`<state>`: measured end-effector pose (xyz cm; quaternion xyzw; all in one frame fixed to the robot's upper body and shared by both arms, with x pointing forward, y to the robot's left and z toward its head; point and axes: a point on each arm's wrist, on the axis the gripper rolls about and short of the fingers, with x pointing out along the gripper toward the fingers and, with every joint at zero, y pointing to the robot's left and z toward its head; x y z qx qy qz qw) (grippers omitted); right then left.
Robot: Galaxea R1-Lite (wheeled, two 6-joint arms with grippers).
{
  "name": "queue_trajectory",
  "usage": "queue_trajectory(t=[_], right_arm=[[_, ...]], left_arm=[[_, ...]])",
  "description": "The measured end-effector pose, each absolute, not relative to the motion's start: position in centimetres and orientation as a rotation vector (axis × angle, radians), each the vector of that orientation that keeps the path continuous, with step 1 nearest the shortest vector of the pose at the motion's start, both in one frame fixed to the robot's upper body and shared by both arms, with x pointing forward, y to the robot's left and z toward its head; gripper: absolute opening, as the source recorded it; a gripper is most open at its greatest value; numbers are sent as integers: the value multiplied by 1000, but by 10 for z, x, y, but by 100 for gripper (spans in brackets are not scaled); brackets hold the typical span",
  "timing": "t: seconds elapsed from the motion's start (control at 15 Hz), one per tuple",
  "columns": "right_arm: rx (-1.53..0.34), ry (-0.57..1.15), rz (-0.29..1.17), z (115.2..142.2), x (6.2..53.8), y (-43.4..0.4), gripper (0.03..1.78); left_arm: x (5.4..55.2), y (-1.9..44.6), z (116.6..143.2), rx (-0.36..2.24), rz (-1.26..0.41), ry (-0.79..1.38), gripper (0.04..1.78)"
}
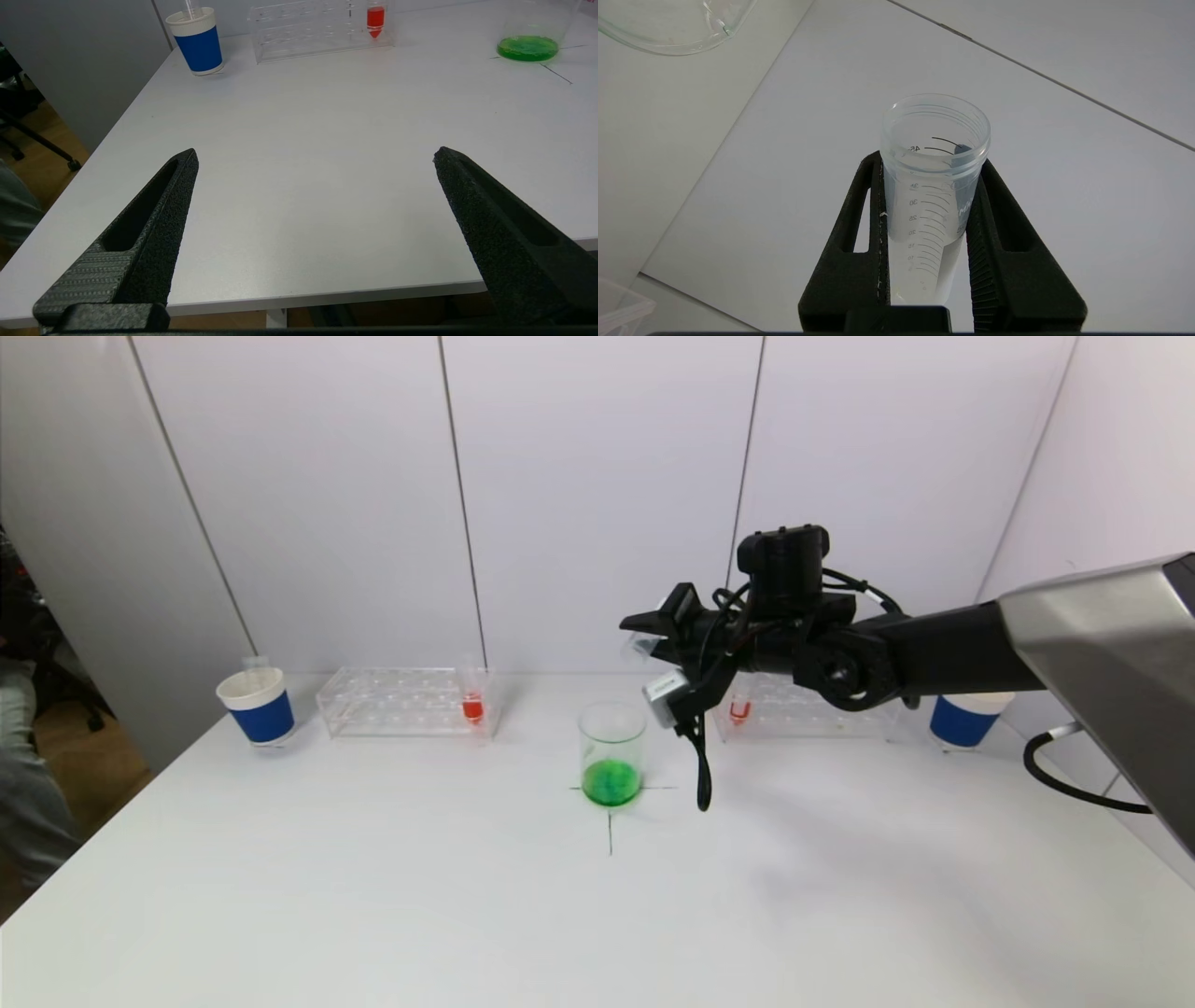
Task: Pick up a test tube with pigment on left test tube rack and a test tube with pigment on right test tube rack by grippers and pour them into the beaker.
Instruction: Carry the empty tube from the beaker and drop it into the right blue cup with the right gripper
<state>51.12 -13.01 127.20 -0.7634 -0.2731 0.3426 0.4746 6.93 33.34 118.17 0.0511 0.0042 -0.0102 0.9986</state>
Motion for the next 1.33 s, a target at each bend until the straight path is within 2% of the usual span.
queue_trajectory(t=[0.47,1.07,1.33], right_arm=[[-1831,-659,839,1276,507,-128,53],[-1415,-480,889,1299,493,-122,53],[-1183,-377,842,1320,491,-128,53]], left_arm=[[69,333,1182,102,-20,8,176],[69,333,1182,102,-20,8,176],[69,333,1182,102,-20,8,176]])
